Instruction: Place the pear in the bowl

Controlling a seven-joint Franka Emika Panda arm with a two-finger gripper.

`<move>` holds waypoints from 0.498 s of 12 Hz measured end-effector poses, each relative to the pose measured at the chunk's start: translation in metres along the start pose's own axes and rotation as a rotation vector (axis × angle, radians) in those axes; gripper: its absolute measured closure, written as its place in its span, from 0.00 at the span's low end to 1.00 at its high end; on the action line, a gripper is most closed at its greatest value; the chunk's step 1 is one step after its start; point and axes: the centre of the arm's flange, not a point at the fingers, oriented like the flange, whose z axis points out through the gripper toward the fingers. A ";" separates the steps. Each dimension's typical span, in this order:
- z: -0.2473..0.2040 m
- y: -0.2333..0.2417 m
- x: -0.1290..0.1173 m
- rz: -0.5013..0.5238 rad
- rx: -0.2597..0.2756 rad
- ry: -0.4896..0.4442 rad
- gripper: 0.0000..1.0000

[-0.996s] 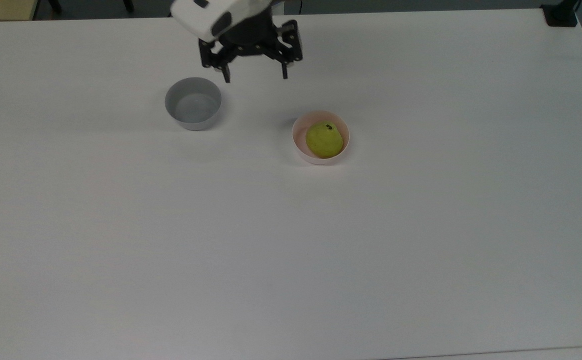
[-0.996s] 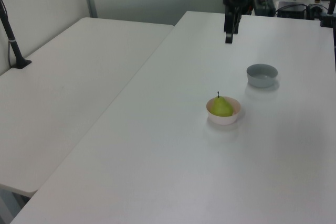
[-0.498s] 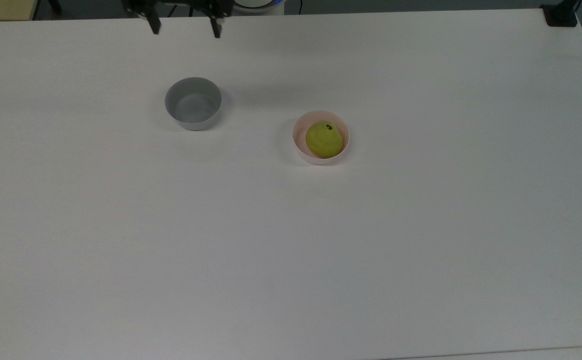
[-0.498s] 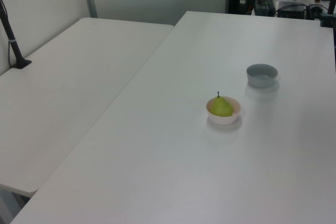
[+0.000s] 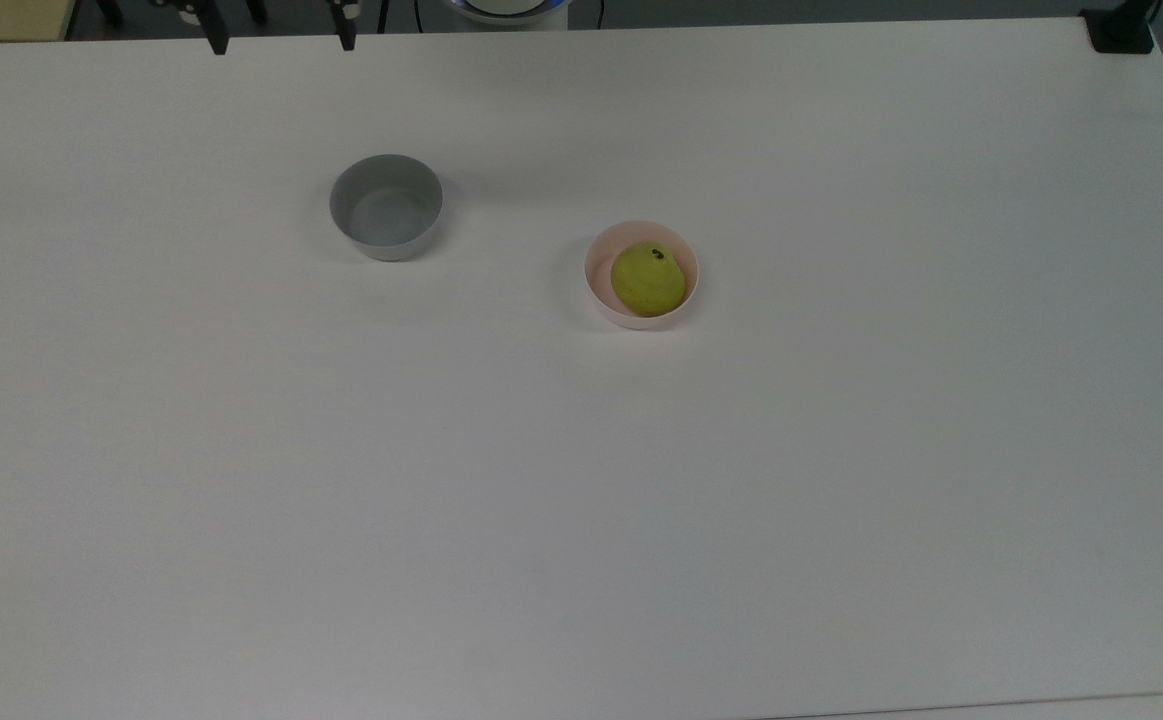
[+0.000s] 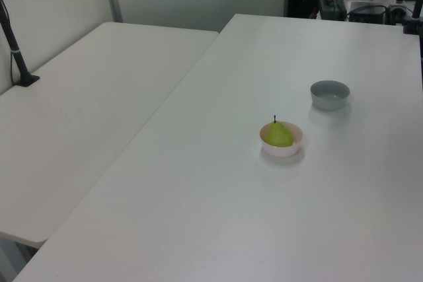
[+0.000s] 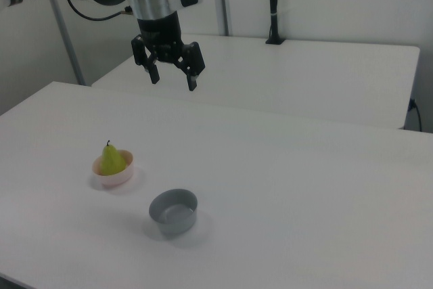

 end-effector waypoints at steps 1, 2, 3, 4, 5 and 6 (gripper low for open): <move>0.001 0.002 0.001 -0.021 -0.002 0.005 0.00; 0.001 0.001 0.001 -0.025 -0.002 0.004 0.00; 0.001 0.001 0.001 -0.026 -0.002 0.004 0.00; 0.001 0.000 0.001 -0.027 -0.002 0.004 0.00; 0.001 -0.002 0.002 -0.031 -0.001 0.004 0.00; 0.001 -0.004 0.003 -0.033 0.000 0.004 0.00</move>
